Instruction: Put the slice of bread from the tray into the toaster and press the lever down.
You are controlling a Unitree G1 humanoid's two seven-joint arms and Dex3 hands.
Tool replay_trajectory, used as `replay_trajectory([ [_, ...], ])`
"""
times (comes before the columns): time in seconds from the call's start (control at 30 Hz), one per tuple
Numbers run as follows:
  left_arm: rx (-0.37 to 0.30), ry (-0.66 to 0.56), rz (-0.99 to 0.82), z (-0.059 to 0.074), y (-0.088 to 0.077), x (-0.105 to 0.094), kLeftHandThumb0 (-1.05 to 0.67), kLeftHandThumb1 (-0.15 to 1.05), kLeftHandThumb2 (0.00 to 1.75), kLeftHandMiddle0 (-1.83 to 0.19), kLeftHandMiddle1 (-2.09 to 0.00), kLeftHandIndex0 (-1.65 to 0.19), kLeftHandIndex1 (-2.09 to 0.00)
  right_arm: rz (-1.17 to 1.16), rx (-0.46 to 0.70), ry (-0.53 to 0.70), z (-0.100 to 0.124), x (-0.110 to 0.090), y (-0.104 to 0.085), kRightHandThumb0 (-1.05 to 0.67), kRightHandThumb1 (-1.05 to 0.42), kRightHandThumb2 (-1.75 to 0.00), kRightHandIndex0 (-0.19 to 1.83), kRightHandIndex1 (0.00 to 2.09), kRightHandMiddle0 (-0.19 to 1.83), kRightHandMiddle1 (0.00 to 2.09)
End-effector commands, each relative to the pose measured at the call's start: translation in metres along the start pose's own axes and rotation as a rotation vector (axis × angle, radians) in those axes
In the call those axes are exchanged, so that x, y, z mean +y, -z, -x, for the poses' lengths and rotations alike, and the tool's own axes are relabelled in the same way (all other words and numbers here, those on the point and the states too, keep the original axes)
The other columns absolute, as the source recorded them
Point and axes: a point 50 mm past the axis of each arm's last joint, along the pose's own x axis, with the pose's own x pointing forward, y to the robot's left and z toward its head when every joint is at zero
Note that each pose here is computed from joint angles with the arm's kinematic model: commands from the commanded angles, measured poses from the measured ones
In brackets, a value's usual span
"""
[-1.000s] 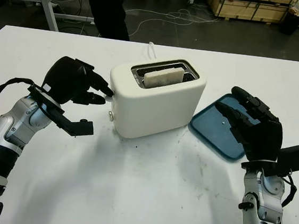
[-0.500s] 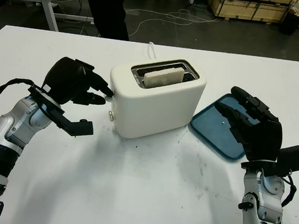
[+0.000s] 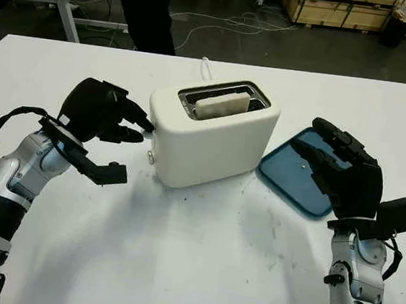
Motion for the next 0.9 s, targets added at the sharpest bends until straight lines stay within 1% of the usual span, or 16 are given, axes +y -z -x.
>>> replay_trajectory([
  [0.0, -0.009, 0.039, 0.015, -0.004, -0.008, -0.011, -0.28, 0.75, 0.01, -1.03, -1.16, -1.33, 0.00, -0.003, -0.036, 0.003, 0.002, -0.002, -0.006, -0.29, -0.92, -0.17, 0.99, 0.01, 0.84, 0.00],
  [0.07, -0.001, 0.047, 0.039, -0.004, -0.011, -0.019, -0.29, 0.75, 0.00, -1.01, -1.24, -1.33, 0.00, -0.003, -0.038, 0.003, 0.004, -0.002, -0.007, -0.28, -0.92, -0.17, 0.99, 0.01, 0.85, 0.00],
  [0.1, 0.012, 0.062, 0.065, -0.003, -0.013, -0.027, -0.30, 0.75, 0.00, -0.99, -1.29, -1.33, 0.00, 0.002, -0.043, 0.000, 0.005, -0.002, -0.007, -0.28, -0.92, -0.17, 0.99, 0.01, 0.85, 0.00],
  [0.17, 0.047, 0.077, 0.126, 0.003, -0.015, -0.046, -0.27, 0.76, 0.00, -0.97, -1.24, -1.32, 0.00, 0.002, -0.048, -0.002, 0.007, -0.003, -0.007, -0.28, -0.92, -0.17, 0.99, 0.01, 0.84, 0.00],
  [0.27, 0.159, 0.132, 0.240, 0.021, -0.022, -0.091, -0.21, 0.77, 0.01, -0.96, -1.19, -1.30, 0.00, -0.004, -0.040, 0.007, 0.009, -0.004, -0.006, -0.27, -0.92, -0.17, 0.99, 0.01, 0.85, 0.00],
  [0.3, 0.187, 0.151, 0.268, 0.028, -0.025, -0.106, -0.19, 0.78, 0.01, -0.94, -1.19, -1.29, 0.00, -0.001, -0.037, 0.009, 0.009, -0.004, -0.006, -0.28, -0.92, -0.17, 0.99, 0.01, 0.84, 0.00],
  [0.33, 0.212, 0.180, 0.286, 0.034, -0.029, -0.119, -0.20, 0.78, 0.01, -0.92, -1.13, -1.29, 0.00, 0.002, -0.032, 0.012, 0.009, -0.004, -0.006, -0.28, -0.92, -0.17, 0.99, 0.01, 0.84, 0.00],
  [0.4, 0.250, 0.249, 0.319, 0.046, -0.036, -0.140, -0.17, 0.80, 0.01, -0.92, -1.10, -1.25, 0.00, 0.010, -0.027, 0.012, 0.008, -0.004, -0.006, -0.28, -0.92, -0.17, 0.99, 0.01, 0.84, 0.00],
  [0.43, 0.258, 0.284, 0.325, 0.051, -0.039, -0.146, -0.17, 0.82, 0.01, -0.90, -1.14, -1.24, 0.00, 0.012, -0.026, 0.008, 0.007, -0.003, -0.006, -0.29, -0.92, -0.17, 0.99, 0.01, 0.85, 0.00],
  [0.47, 0.261, 0.306, 0.325, 0.053, -0.040, -0.150, -0.18, 0.83, 0.01, -0.87, -1.26, -1.24, 0.00, 0.014, -0.026, 0.005, 0.006, -0.003, -0.006, -0.28, -0.92, -0.17, 0.99, 0.01, 0.85, 0.00],
  [0.5, 0.274, 0.324, 0.328, 0.055, -0.040, -0.152, -0.18, 0.84, 0.01, -0.85, -1.30, -1.23, 0.00, 0.013, -0.027, -0.001, 0.005, -0.002, -0.006, -0.28, -0.92, -0.17, 0.99, 0.01, 0.85, 0.00],
  [0.63, 0.287, 0.317, 0.316, 0.056, -0.037, -0.149, -0.20, 0.86, 0.01, -0.80, -1.37, -1.21, 0.00, 0.007, -0.026, -0.017, 0.001, 0.001, -0.003, -0.27, -0.92, -0.19, 0.98, 0.00, 0.83, 0.00],
  [0.67, 0.283, 0.300, 0.317, 0.056, -0.036, -0.147, -0.19, 0.86, 0.01, -0.77, -1.35, -1.20, 0.00, -0.002, -0.026, -0.021, 0.000, 0.002, -0.002, -0.27, -0.92, -0.19, 0.98, 0.00, 0.83, 0.00],
  [0.7, 0.282, 0.285, 0.319, 0.055, -0.035, -0.145, -0.18, 0.83, 0.00, -0.78, -1.35, -1.21, -0.01, -0.010, -0.028, -0.025, 0.000, 0.003, -0.002, -0.26, -0.92, -0.19, 0.98, 0.00, 0.83, 0.00],
  [0.77, 0.286, 0.274, 0.312, 0.053, -0.033, -0.141, -0.18, 0.83, 0.01, -0.78, -1.36, -1.21, -0.01, -0.023, -0.033, -0.027, -0.001, 0.005, -0.001, -0.25, -0.92, -0.20, 0.98, 0.00, 0.82, 0.00],
  [0.87, 0.272, 0.255, 0.305, 0.049, -0.030, -0.134, -0.17, 0.84, 0.01, -0.81, -1.21, -1.21, 0.00, -0.021, -0.035, -0.022, -0.001, 0.006, 0.000, -0.25, -0.92, -0.20, 0.97, 0.00, 0.82, 0.00],
])
